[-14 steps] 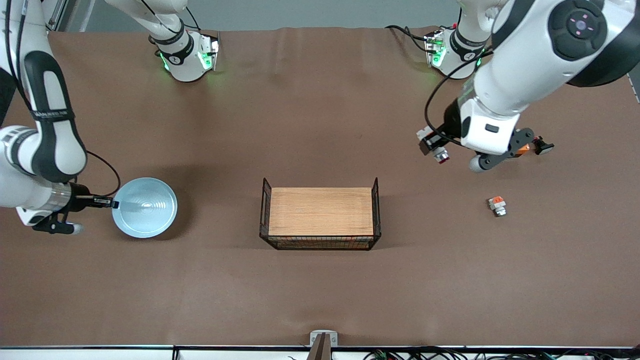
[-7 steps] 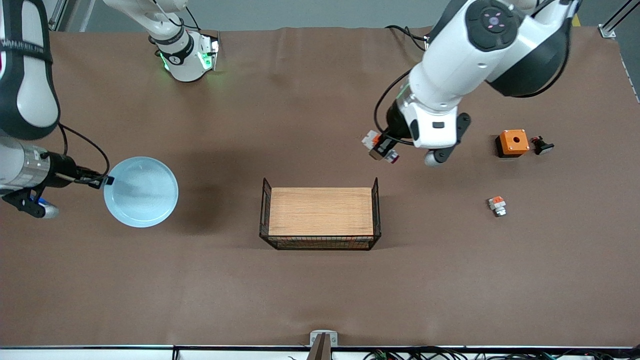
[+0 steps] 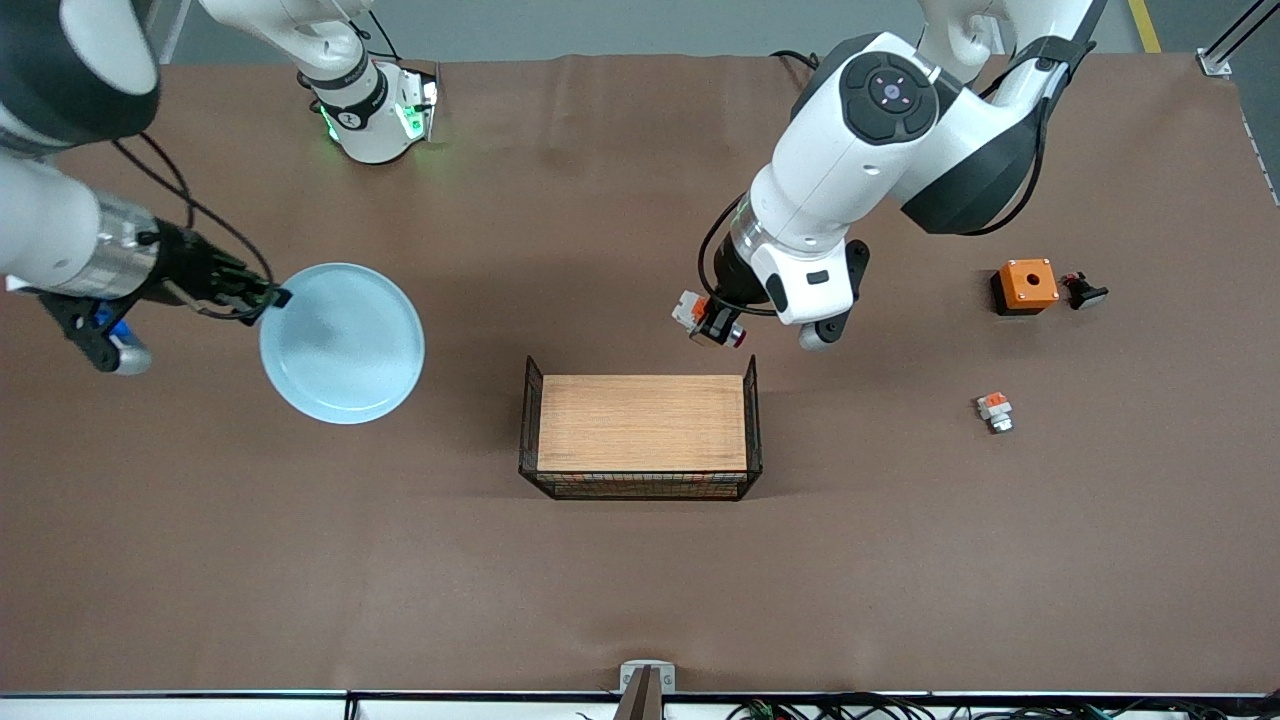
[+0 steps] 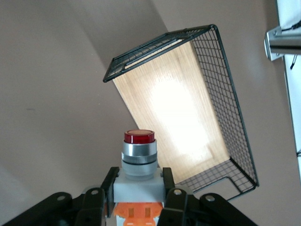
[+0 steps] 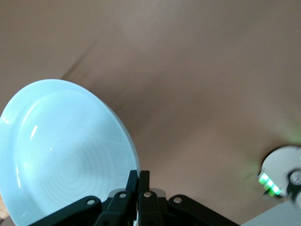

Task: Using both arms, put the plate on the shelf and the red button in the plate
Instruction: 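Lift the button with the left gripper while the right gripper lifts the plate, then lower the blue plate into the wire basket with the right gripper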

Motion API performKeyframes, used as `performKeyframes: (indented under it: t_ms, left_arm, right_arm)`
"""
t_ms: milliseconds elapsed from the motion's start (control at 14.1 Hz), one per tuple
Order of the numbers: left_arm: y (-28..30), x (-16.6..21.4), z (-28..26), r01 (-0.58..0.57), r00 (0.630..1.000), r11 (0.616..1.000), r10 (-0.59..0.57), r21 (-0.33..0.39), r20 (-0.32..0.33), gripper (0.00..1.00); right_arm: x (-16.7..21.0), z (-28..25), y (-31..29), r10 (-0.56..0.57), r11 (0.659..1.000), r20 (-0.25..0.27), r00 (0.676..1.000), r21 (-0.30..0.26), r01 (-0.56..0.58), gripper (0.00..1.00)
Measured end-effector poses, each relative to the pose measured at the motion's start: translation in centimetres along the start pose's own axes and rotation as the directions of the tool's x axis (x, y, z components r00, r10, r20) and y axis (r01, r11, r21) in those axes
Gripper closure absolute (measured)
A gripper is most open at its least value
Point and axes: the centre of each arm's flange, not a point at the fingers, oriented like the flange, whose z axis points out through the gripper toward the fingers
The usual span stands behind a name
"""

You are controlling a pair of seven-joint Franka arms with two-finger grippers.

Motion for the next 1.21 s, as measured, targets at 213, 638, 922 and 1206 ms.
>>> performKeyframes:
  t_ms: [213,638,922,1206]
  left_arm:
    - [0.4,-0.1,0.7,0.068,0.997,0.998,-0.068,-0.010,-0.035,0.59]
    - [0.6,0.1,1.7,0.127,0.990,0.992,-0.127,-0.010,-0.058,0.59]
    - [0.6,0.1,1.6,0.128,0.990,0.992,-0.129,-0.012,-0.057,0.59]
    - [0.7,0.2,1.6,0.130,0.990,0.991,-0.130,-0.013,-0.058,0.59]
  right_arm:
    - [-6.3,1.2,-4.5,0.121,0.992,-0.031,0.992,0.021,-0.121,0.97]
    - [-17.0,4.0,-10.3,0.315,0.947,-0.079,0.946,0.093,-0.307,0.97]
    - [-21.3,7.9,-13.3,0.386,0.921,-0.140,0.912,0.118,-0.372,0.97]
    - [-23.0,12.6,-15.9,0.457,0.888,-0.172,0.872,0.132,-0.440,0.97]
